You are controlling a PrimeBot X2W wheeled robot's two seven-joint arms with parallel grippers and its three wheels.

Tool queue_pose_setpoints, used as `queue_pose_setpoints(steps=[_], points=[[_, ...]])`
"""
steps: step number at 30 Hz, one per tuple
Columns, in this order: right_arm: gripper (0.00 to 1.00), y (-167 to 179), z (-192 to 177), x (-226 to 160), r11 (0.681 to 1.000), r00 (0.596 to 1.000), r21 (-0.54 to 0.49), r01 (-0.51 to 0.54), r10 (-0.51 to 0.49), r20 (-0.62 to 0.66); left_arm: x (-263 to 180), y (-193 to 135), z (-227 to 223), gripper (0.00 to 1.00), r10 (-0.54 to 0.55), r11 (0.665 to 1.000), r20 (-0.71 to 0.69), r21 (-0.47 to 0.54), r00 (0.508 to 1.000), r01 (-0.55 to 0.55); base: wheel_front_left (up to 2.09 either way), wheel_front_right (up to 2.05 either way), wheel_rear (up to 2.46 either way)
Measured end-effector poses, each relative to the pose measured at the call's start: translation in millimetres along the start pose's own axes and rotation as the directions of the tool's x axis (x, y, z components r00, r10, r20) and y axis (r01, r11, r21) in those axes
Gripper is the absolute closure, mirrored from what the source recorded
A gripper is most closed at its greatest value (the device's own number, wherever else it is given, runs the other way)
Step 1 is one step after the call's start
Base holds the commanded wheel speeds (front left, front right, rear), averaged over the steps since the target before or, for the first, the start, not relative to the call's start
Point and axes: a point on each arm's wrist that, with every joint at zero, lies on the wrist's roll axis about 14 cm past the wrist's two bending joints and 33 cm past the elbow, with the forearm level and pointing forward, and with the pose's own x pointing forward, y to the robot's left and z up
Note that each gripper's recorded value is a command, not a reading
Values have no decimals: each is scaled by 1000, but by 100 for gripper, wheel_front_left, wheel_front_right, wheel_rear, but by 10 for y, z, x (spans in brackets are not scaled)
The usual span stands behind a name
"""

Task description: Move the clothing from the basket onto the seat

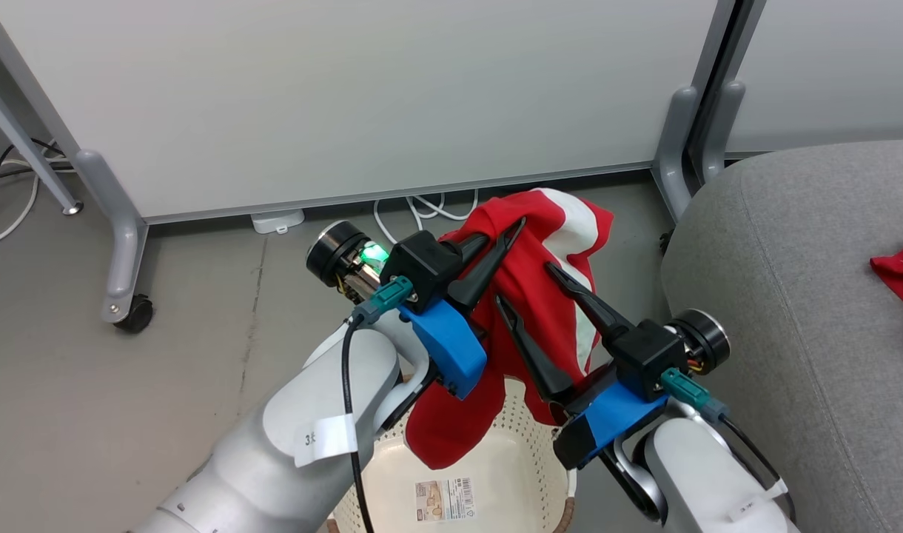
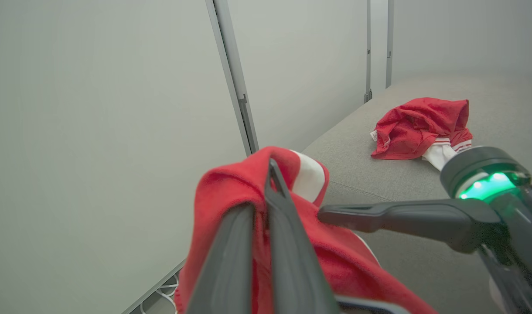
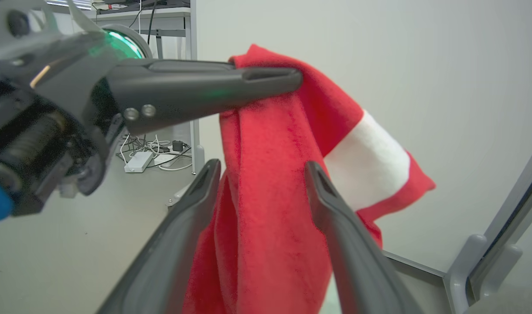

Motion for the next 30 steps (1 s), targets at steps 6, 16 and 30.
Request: queue_pose_setpoints(steps=[6, 16, 30], points=[[0, -41, -49, 137, 1000, 1000, -22, -10, 10, -22, 17, -22, 6, 100, -5, 1000, 3, -3, 1000, 5, 0, 0, 0], [100, 0, -226, 228, 999, 995, -18, -42, 40, -87, 57, -97, 22, 100, -26, 1000, 8, -6, 1000, 26, 0, 0, 0], [100, -5, -231, 233, 999, 995, -15, -41, 39, -91, 57, -96, 25, 100, -25, 1000, 8, -7, 1000, 25, 0, 0, 0]])
